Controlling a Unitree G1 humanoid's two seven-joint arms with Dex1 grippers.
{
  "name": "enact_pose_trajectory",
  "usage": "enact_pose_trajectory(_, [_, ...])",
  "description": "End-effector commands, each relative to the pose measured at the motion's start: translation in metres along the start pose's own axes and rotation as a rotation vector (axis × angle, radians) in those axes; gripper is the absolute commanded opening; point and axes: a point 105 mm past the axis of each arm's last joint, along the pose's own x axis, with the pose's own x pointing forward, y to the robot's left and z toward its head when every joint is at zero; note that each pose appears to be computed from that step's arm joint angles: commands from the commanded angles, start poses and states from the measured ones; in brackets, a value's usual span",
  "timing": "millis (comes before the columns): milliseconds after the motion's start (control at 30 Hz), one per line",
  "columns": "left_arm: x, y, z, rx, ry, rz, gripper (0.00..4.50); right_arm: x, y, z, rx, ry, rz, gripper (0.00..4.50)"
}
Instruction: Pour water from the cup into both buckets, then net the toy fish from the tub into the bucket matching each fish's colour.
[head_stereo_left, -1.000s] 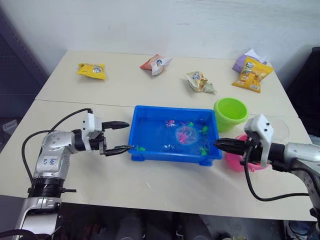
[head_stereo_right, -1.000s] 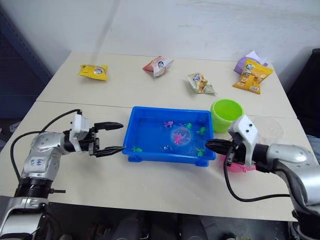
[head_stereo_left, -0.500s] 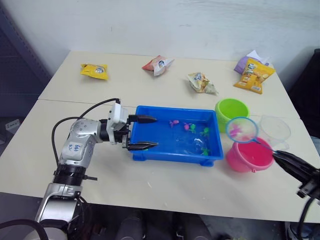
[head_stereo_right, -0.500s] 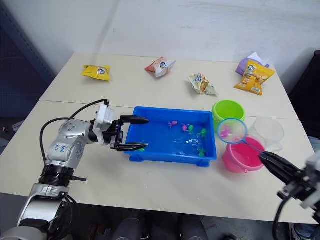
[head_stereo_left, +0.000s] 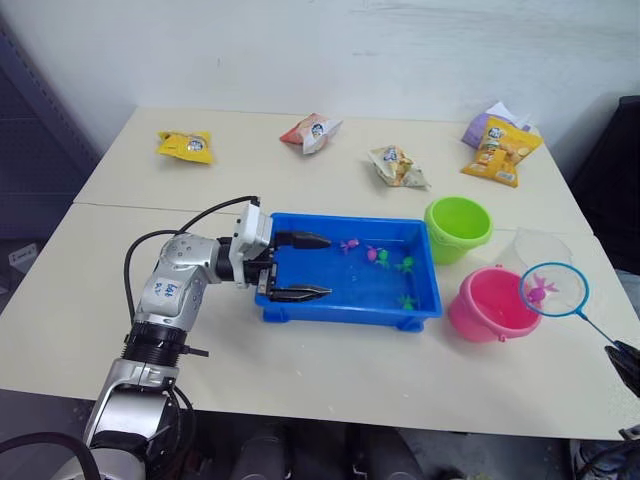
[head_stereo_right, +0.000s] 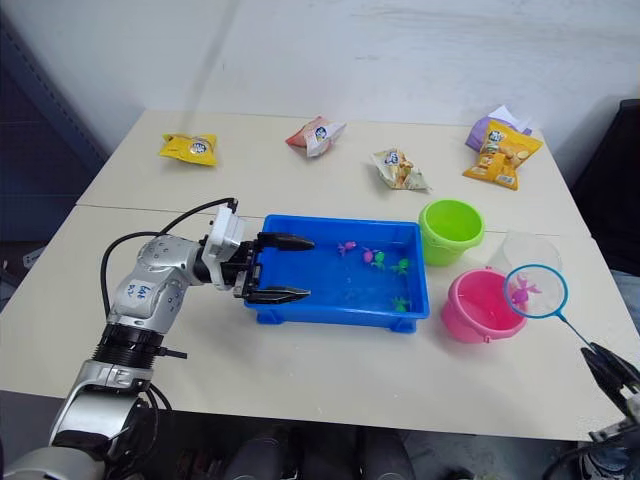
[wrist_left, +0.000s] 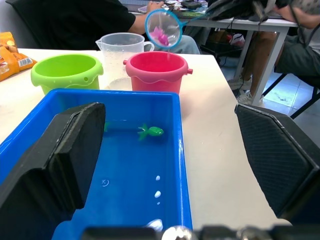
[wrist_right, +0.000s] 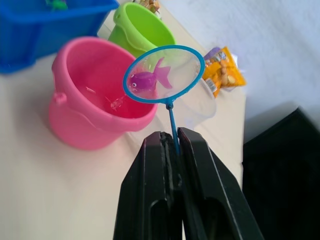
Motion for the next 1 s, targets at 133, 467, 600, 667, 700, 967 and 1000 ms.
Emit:
enact_pose_trajectory(133, [0.000, -0.004, 0.011, 0.040, -0.012, 0.010, 4.46, 0.010, -0.005, -0.009, -0.405, 0.004, -0.052, 0.00])
enact_pose_trajectory(467, [-0.005, -0.006, 0.011, 0.042, -0.007, 0.045, 4.46, 0.015, -0.014, 0.009, -0.915, -0.077, -0.087, 0.00])
enact_pose_trajectory(600, [-0.005, -0.007, 0.009, 0.037, -0.008, 0.046, 4.46, 0.016, -0.011, 0.007, -0.948, -0.094, -0.086, 0.00])
enact_pose_trajectory(667, [-0.005, -0.007, 0.009, 0.036, -0.008, 0.046, 4.46, 0.017, -0.007, 0.010, -0.971, -0.118, -0.077, 0.00])
enact_pose_trajectory(700, [-0.005, -0.007, 0.008, 0.035, -0.007, 0.047, 4.46, 0.018, -0.005, 0.011, -0.981, -0.127, -0.073, 0.00])
enact_pose_trajectory(967, [-0.005, -0.004, 0.006, 0.033, -0.009, 0.055, 4.46, 0.020, 0.007, 0.010, -1.023, -0.138, -0.034, 0.00])
enact_pose_trajectory(1000, [-0.004, -0.004, 0.005, 0.033, -0.009, 0.053, 4.46, 0.022, 0.008, 0.013, -1.032, -0.150, -0.040, 0.00])
